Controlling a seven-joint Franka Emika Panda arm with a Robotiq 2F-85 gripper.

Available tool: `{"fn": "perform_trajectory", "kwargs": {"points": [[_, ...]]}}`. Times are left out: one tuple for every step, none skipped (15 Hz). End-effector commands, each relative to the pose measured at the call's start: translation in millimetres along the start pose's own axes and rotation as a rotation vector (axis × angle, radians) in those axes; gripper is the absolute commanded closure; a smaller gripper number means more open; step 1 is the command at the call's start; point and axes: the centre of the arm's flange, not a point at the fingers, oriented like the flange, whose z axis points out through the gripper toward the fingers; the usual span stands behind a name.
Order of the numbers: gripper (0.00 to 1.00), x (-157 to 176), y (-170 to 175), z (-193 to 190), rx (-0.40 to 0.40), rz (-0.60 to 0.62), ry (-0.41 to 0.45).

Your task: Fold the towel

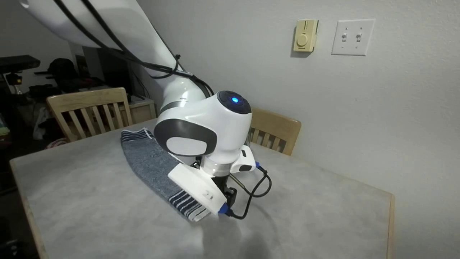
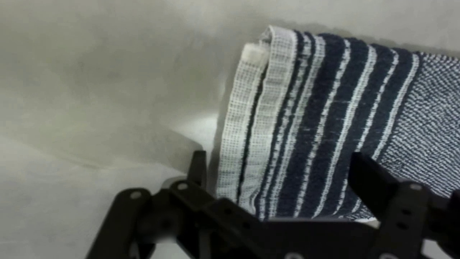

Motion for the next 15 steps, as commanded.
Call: {"fn": "perform_trajectory", "kwargs": {"points": [[0.0, -2.2, 1.6, 10.3, 0.029, -0.015, 0.009], [0.0, -3.7, 1.5, 12.4, 0.033, -0.015, 0.008], [0.0, -5.7, 2.5, 13.6, 0.033, -0.009, 0.005], [0.0, -7.0, 3.5, 14.8, 0.035, -0.005, 0.005], [0.0, -8.1, 3.7, 15.4, 0.036, -0.004, 0.004], [0.0, -8.4, 3.9, 16.1, 0.038, -0.007, 0.007], [0.03, -8.4, 3.7, 16.4, 0.038, -0.008, 0.008], [0.13, -8.4, 3.5, 16.1, 0.04, -0.009, 0.009], [0.16, -8.3, 4.3, 16.4, 0.04, -0.009, 0.009], [0.23, -8.4, 5.2, 15.2, 0.038, -0.008, 0.01], [0.27, -9.0, 6.9, 13.7, 0.038, -0.006, 0.011], [0.37, -9.1, 8.9, 13.3, 0.035, -0.007, 0.012], [0.42, -9.6, 10.2, 12.2, 0.035, -0.005, 0.012], [0.42, -9.5, 11.1, 12.1, 0.034, -0.006, 0.011], [0.3, -9.2, 11.0, 12.2, 0.034, -0.005, 0.009]]}}
